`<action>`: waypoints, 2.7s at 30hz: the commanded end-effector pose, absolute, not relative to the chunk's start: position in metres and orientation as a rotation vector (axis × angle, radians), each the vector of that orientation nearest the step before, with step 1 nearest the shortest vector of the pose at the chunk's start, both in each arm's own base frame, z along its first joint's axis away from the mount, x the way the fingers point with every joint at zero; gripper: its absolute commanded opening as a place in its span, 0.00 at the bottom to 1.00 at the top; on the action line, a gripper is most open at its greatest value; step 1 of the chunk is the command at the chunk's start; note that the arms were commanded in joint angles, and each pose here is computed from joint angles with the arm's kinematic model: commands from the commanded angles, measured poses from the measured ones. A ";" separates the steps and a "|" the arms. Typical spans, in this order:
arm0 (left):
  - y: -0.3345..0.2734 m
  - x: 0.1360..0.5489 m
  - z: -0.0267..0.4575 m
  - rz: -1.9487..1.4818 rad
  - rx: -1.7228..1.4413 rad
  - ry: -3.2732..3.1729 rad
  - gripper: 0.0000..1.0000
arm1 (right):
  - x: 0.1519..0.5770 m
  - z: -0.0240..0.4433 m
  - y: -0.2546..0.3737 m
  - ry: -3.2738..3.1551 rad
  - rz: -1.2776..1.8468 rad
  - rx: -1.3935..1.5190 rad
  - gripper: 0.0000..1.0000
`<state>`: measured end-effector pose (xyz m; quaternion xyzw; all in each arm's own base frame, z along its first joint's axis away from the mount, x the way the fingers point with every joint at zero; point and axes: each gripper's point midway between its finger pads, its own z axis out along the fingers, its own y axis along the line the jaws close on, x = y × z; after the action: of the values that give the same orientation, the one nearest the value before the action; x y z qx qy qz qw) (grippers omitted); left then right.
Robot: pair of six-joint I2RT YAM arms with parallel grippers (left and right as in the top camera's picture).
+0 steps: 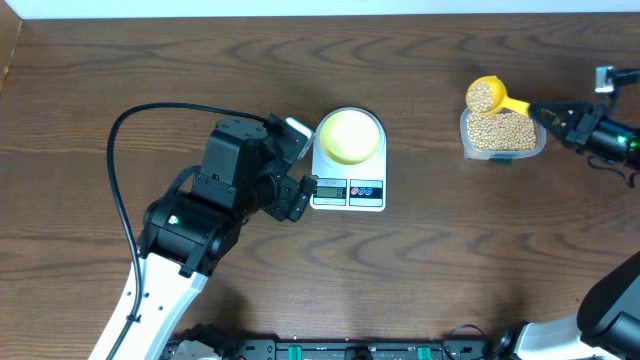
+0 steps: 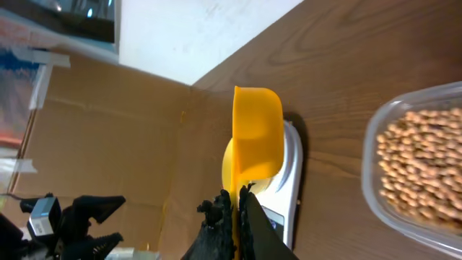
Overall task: Scoop item into bowl and weigh 50g on scale
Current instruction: 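Lift the filled scoop and carry it left toward the yellow bowl, then tilt the scoop over the yellow bowl to pour soybeans in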
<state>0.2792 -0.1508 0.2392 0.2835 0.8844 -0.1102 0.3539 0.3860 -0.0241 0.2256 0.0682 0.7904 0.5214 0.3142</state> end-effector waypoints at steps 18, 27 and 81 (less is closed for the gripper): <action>-0.151 0.279 0.238 -0.292 0.745 2.288 0.83 | 0.395 0.225 0.078 2.196 1.494 -0.004 0.01; -0.151 0.279 0.238 -0.292 0.745 2.288 0.83 | 0.397 0.227 0.118 2.219 1.502 -0.098 0.01; -0.151 0.279 0.238 -0.292 0.745 2.288 0.84 | 0.403 0.222 0.186 2.216 1.335 -0.330 0.01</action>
<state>0.2792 -0.1508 0.2392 0.2837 0.8844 -0.1102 0.3540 0.4042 0.1804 0.2229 -0.0758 0.8227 0.5105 0.2384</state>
